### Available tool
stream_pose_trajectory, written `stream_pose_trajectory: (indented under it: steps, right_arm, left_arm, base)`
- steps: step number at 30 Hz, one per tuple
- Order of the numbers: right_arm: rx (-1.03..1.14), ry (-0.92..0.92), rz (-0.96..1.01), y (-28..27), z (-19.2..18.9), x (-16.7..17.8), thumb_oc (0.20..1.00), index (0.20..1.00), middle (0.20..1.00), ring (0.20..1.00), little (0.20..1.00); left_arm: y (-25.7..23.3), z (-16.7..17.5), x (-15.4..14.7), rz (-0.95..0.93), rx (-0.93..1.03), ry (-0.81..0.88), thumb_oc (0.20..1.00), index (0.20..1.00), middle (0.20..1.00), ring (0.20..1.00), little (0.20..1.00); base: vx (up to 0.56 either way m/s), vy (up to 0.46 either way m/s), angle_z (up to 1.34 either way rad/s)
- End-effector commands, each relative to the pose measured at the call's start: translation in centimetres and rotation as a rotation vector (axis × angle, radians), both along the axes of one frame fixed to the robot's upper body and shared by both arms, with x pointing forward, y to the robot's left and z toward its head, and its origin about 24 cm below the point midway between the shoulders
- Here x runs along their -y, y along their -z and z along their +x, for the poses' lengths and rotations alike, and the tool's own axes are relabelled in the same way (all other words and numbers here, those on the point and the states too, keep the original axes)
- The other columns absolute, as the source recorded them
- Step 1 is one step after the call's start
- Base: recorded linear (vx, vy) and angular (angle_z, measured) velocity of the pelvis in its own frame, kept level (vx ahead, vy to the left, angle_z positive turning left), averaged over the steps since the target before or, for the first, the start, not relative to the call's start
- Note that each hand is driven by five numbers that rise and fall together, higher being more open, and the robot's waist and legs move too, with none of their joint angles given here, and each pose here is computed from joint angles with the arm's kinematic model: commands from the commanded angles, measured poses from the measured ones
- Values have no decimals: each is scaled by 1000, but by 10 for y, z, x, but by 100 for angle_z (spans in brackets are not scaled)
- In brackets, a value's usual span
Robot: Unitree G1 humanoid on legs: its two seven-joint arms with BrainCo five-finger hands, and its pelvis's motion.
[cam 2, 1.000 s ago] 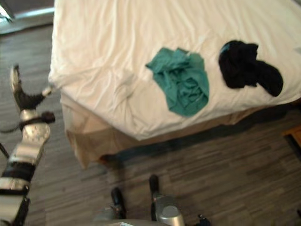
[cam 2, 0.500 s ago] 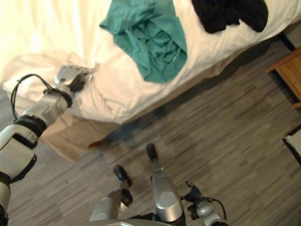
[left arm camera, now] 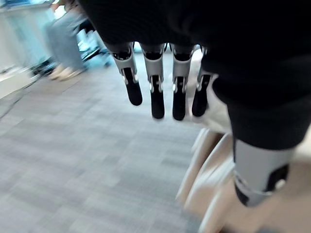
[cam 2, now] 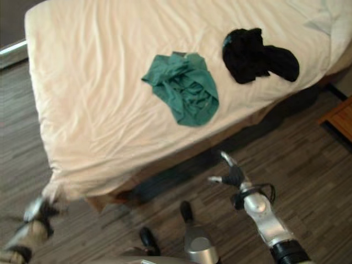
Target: Tidy up the quilt and then pick up the clothes from the bed and put them into the laundry hamper.
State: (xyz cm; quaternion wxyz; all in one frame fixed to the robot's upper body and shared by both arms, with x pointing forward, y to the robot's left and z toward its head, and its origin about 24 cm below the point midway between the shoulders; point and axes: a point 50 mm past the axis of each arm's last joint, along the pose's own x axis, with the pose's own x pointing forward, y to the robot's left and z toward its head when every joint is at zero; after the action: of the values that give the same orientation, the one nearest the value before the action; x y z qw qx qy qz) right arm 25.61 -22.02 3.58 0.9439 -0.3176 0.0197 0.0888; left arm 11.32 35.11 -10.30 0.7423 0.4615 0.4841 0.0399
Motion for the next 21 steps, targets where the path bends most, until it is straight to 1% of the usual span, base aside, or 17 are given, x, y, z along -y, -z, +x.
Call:
stream_pose_trajectory:
  steps: [1, 3, 5, 6, 7, 9, 10, 11, 12, 15, 18, 19, 21]
  right_arm:
    - [369, -202, 56, -80, 40, -56, 200, 200, 200, 200, 200]
    - [500, -303, 52, -121, 63, -93, 200, 200, 200, 200, 200]
    - [581, -347, 24, -155, 80, -116, 200, 200, 200, 200, 200]
    - [660, -356, -15, -191, 94, -134, 200, 200, 200, 200, 200]
    - [662, -357, -16, -192, 95, -135, 200, 200, 200, 200, 200]
    - [671, -315, -19, -216, 113, -143, 200, 200, 200, 200, 200]
    - [652, -283, -5, -223, 123, -147, 200, 200, 200, 200, 200]
    - [654, -283, -4, -224, 124, -148, 200, 200, 200, 200, 200]
    - [602, -216, 36, -230, 138, -145, 200, 200, 200, 200, 200]
    - [512, -179, 79, -222, 148, -144, 200, 200, 200, 200, 200]
    - [384, -209, 121, -187, 147, -156, 200, 200, 200, 200, 200]
    - [307, -198, 150, -163, 147, -159, 200, 200, 200, 200, 200]
    - [133, -250, 156, -108, 134, -174, 200, 200, 200, 200, 200]
  left_arm:
    - [-9, -3, -16, 45, 21, -53, 1000, 1000, 1000, 1000, 1000]
    - [1, 1, 1, -8, 26, -38, 1000, 1000, 1000, 1000, 1000]
    - [3, 9, 9, -30, 49, -25, 1000, 1000, 1000, 1000, 1000]
    - [3, 19, 17, -51, 75, 0, 1000, 1000, 1000, 1000, 1000]
    - [3, 19, 17, -52, 77, -1, 1000, 1000, 1000, 1000, 1000]
    - [-2, 38, 25, -59, 131, 58, 1000, 1000, 1000, 1000, 1000]
    - [-7, 53, 32, -66, 174, 107, 1000, 1000, 1000, 1000, 1000]
    - [-7, 54, 32, -67, 175, 106, 1000, 1000, 1000, 1000, 1000]
    - [-16, 78, 45, -88, 245, 195, 1000, 1000, 1000, 1000, 1000]
    - [-27, 104, 70, -130, 329, 311, 1000, 1000, 1000, 1000, 1000]
    - [-39, 123, 93, -169, 403, 412, 1000, 1000, 1000, 1000, 1000]
    - [-39, 127, 102, -181, 412, 441, 1000, 1000, 1000, 1000, 1000]
    - [-38, 128, 105, -187, 408, 432, 1000, 1000, 1000, 1000, 1000]
  base:
    - [-61, -22, 38]
    - [-93, -33, 50]
    - [-128, -22, 44]
    - [-107, -12, 47]
    - [-115, -17, 40]
    - [-97, -22, 33]
    - [-74, -24, 32]
    - [-104, -36, 23]
    - [-95, -23, 25]
    - [-95, -18, 38]
    - [-45, -1, 37]
    - [-10, 23, 6]
    - [22, 40, 5]
